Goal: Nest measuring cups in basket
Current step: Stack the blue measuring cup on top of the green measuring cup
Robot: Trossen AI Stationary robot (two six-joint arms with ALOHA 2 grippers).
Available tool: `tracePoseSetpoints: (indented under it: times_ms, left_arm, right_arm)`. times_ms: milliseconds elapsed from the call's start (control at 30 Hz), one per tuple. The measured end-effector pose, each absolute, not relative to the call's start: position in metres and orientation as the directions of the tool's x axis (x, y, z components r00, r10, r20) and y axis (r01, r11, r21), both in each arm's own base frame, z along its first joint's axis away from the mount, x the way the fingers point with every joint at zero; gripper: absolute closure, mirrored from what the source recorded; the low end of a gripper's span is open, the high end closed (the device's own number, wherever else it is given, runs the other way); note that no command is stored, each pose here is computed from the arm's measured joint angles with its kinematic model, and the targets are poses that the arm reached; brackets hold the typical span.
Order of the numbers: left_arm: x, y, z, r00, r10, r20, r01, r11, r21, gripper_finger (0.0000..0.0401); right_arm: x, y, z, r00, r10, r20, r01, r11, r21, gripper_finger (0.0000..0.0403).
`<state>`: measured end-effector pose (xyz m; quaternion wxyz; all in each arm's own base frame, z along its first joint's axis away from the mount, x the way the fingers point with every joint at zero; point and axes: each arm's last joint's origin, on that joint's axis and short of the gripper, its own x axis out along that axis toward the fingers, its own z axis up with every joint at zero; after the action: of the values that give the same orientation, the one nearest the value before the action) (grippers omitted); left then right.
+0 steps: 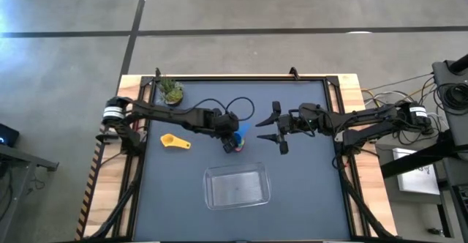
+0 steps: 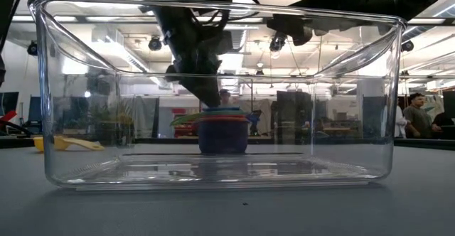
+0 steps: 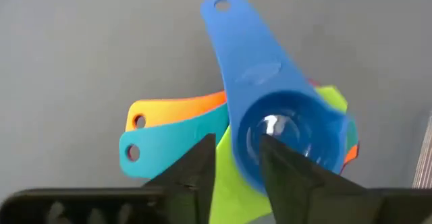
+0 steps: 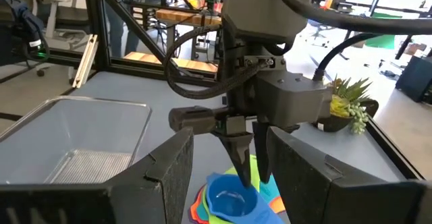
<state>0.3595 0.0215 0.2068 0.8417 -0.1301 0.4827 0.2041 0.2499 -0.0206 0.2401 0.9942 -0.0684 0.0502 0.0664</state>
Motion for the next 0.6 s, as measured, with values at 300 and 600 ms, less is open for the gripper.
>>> tracePoseSetpoints:
  times_ms: [300,600]
  left_arm:
    - [0.342,0.021,0.229,0.439,0.285,-0.852,-0.471,0.881,0.052,0.0235]
    - [0.299,0.018,0.245,0.560,0.381,-0.736,-0.534,0.845,0.031,0.0229]
  right_arm:
    - [0.250,-0.021,0.239,0.984,0.125,-0.123,-0.140,0.983,-0.119,0.0225]
    - [0.246,-0.025,0.221,0.951,-0.045,-0.305,0.004,0.991,-0.134,0.0225]
